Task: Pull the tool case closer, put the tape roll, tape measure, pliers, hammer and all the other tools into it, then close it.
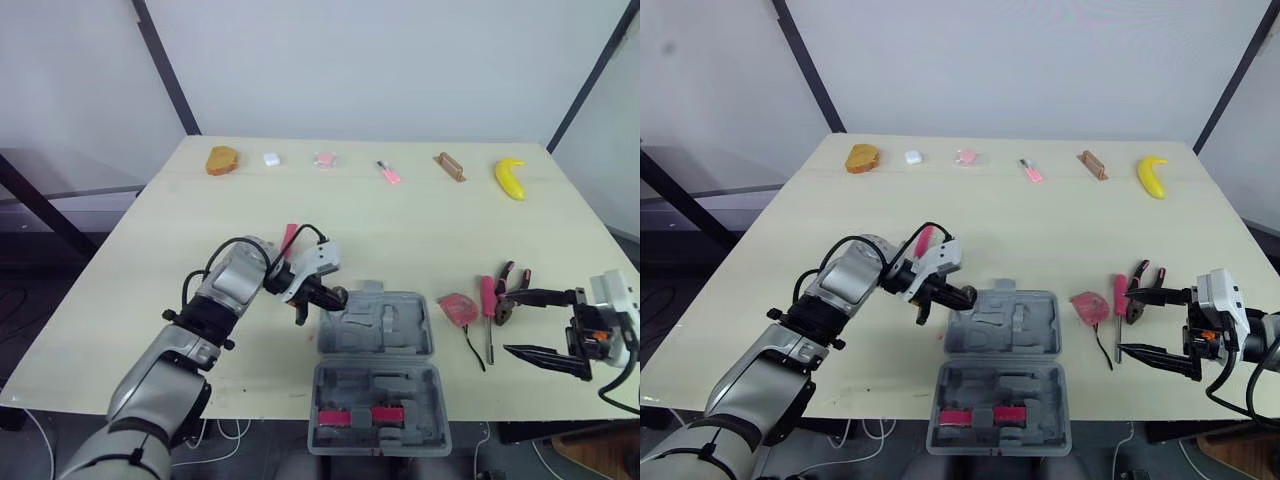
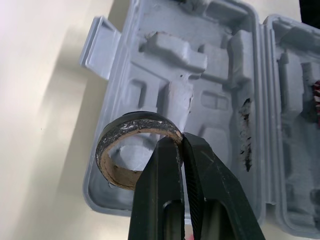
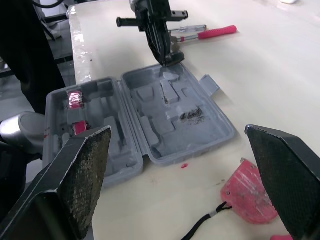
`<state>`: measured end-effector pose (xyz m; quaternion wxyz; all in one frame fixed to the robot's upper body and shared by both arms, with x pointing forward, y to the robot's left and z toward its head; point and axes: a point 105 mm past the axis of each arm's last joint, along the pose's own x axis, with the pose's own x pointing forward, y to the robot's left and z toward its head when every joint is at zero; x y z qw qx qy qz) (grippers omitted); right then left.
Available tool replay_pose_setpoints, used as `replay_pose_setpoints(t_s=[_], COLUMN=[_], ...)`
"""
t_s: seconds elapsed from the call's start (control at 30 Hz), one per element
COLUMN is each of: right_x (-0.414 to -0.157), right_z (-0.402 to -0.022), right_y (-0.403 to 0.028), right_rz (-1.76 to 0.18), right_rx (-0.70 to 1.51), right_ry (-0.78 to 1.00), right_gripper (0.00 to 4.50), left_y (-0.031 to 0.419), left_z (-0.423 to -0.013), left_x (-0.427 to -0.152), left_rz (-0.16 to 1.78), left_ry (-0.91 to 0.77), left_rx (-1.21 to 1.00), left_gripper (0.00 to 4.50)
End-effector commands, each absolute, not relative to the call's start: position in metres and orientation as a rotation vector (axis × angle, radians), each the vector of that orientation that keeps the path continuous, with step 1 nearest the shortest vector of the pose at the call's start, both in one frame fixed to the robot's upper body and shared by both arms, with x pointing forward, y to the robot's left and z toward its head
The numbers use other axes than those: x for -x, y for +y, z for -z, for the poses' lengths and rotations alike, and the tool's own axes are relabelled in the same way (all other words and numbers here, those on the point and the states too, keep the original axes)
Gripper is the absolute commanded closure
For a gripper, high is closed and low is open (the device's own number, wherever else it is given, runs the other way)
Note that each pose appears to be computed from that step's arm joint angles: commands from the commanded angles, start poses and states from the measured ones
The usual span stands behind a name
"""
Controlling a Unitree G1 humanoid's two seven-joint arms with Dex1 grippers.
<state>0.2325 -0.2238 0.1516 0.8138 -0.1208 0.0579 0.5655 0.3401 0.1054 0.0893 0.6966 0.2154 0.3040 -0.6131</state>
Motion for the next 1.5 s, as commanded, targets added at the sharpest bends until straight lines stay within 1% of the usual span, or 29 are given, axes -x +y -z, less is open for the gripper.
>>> replay_pose_setpoints(t_s=[0.03, 0.6, 0.73, 1.1, 1.3, 1.37, 1.4, 1.5], right_x=[-0.233, -0.227, -0.229, -0.224, -0.224, -0.223, -0.223, -0.223], right_z=[-0.159, -0.15, -0.147, -0.133, -0.131, -0.129, -0.128, -0.127], right_y=[-0.216, -0.212, -0.211, -0.218, -0.219, -0.219, -0.219, -0.218], right_rz=[-1.21, -1.202, -1.197, -1.181, -1.172, -1.169, -1.169, -1.168], right_rx=[0.274, 0.258, 0.257, 0.247, 0.247, 0.246, 0.245, 0.245], right_ry=[0.084, 0.082, 0.066, 0.05, 0.044, 0.043, 0.042, 0.036], right_gripper=[0.0, 0.0, 0.0, 0.0, 0.0, 0.0, 0.0, 0.0], left_y=[0.105, 0.109, 0.111, 0.108, 0.109, 0.109, 0.109, 0.109], left_z=[-0.088, -0.076, -0.073, -0.078, -0.078, -0.079, -0.08, -0.081], left_x=[-0.344, -0.351, -0.35, -0.353, -0.353, -0.353, -0.352, -0.352], left_rz=[1.37, 1.38, 1.393, 1.419, 1.422, 1.43, 1.433, 1.437], left_ry=[0.646, 0.658, 0.672, 0.627, 0.633, 0.634, 0.634, 0.633], left_rx=[-0.45, -0.424, -0.417, -0.417, -0.427, -0.421, -0.419, -0.417], left_gripper=[4.43, 4.43, 4.43, 4.43, 4.43, 3.82, 3.63, 2.37])
